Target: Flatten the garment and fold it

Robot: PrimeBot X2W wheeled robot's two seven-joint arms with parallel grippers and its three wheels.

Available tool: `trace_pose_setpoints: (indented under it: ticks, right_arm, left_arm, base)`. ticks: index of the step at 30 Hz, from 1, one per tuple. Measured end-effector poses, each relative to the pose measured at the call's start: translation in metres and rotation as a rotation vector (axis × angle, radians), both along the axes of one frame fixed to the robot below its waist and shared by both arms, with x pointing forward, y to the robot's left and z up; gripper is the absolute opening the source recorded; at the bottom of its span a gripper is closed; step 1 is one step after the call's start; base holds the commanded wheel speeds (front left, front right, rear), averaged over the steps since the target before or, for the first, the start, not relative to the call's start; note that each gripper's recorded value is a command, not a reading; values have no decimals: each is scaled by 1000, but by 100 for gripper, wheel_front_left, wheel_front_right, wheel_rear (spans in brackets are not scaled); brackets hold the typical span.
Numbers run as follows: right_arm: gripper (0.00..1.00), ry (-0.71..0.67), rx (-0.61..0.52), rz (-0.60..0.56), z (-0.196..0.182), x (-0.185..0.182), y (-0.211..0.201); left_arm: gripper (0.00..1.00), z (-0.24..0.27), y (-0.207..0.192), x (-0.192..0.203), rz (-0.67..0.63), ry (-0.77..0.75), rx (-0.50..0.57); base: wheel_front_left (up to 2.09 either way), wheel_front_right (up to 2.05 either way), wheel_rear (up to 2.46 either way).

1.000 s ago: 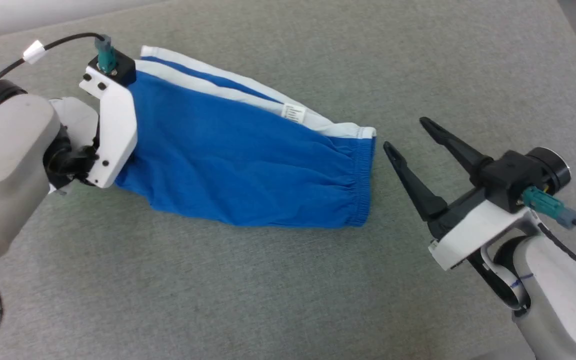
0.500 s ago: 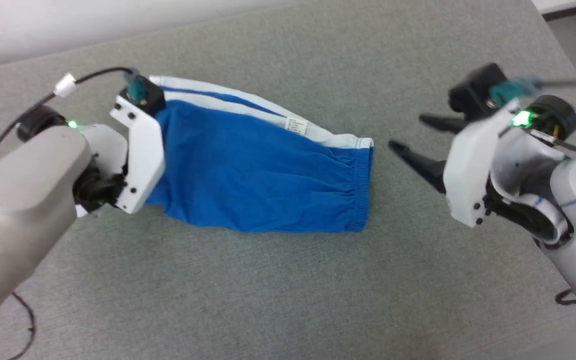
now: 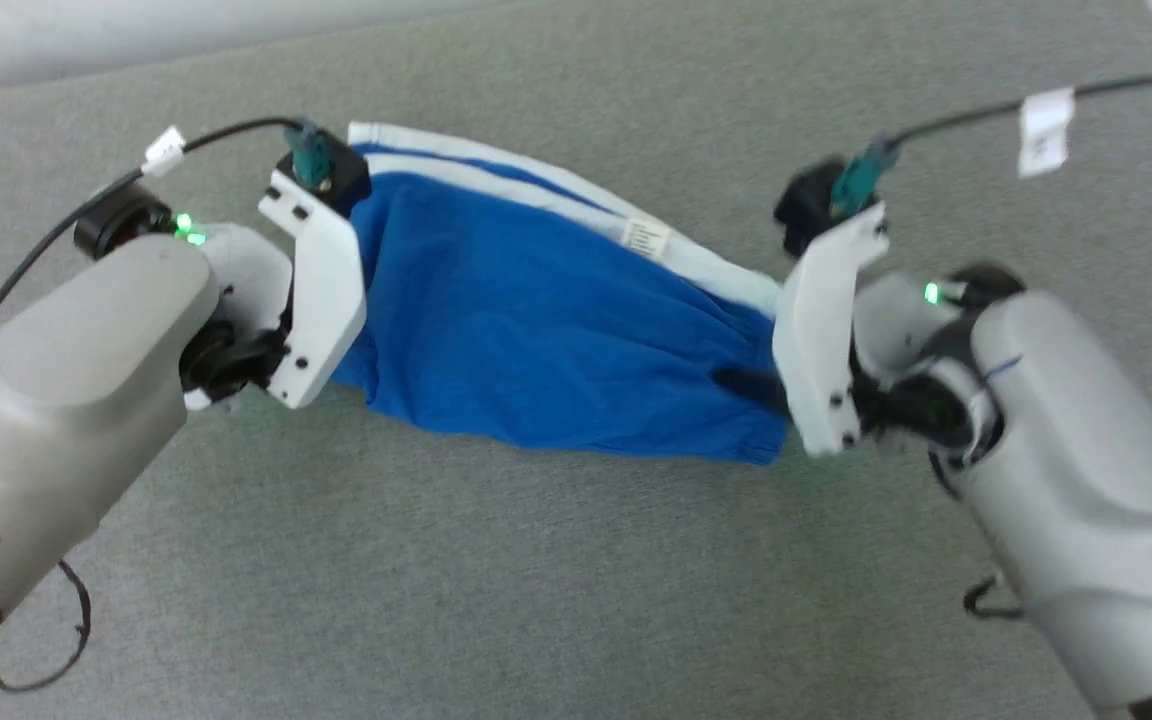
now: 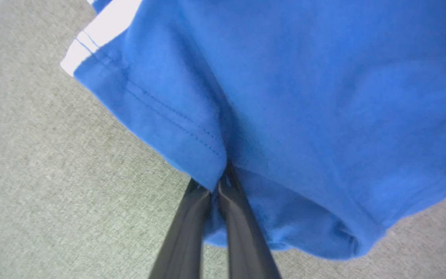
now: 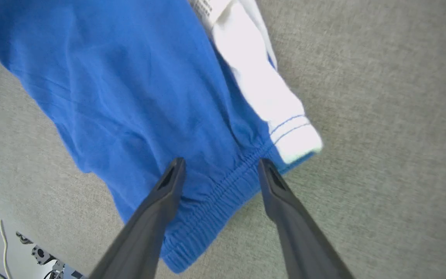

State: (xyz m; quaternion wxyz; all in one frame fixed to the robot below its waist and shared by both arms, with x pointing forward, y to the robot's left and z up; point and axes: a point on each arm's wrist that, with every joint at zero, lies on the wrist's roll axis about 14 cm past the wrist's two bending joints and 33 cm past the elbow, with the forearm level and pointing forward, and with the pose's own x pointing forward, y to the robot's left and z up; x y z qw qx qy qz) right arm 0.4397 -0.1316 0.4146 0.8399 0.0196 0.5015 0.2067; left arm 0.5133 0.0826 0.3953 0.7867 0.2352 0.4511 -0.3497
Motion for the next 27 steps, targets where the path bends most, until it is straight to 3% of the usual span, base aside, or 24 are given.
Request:
trace_pose_setpoints:
  ticks: [3,8,9,10,21,27]
  right_arm:
    - [100,68,-41,11,-29,-14,-1]
    - [100,57,-25,5,-42,-9,1]
    - [44,38,-19,4,-42,-6,3]
    - [0,19,-10,2,-41,-3,4]
    - [0,-148,74,-7,-1,-2,5]
    - [0,-242,153,24,35,-18,7]
  left_arm:
    - [0,-3,1,3,7,-3,-12]
    - [0,-10,6,6,30,-2,-31]
    - [0,-11,6,6,35,-2,-36]
    - [0,-11,6,7,39,-3,-44]
    - [0,19,8,-3,72,-114,-162]
    - [0,37,11,-34,71,-168,-237]
  base:
    - [0,0,0]
    - [0,0,0]
    - [0,0,0]
    - [0,0,0]
    - [0,0,0]
    - [0,0,0]
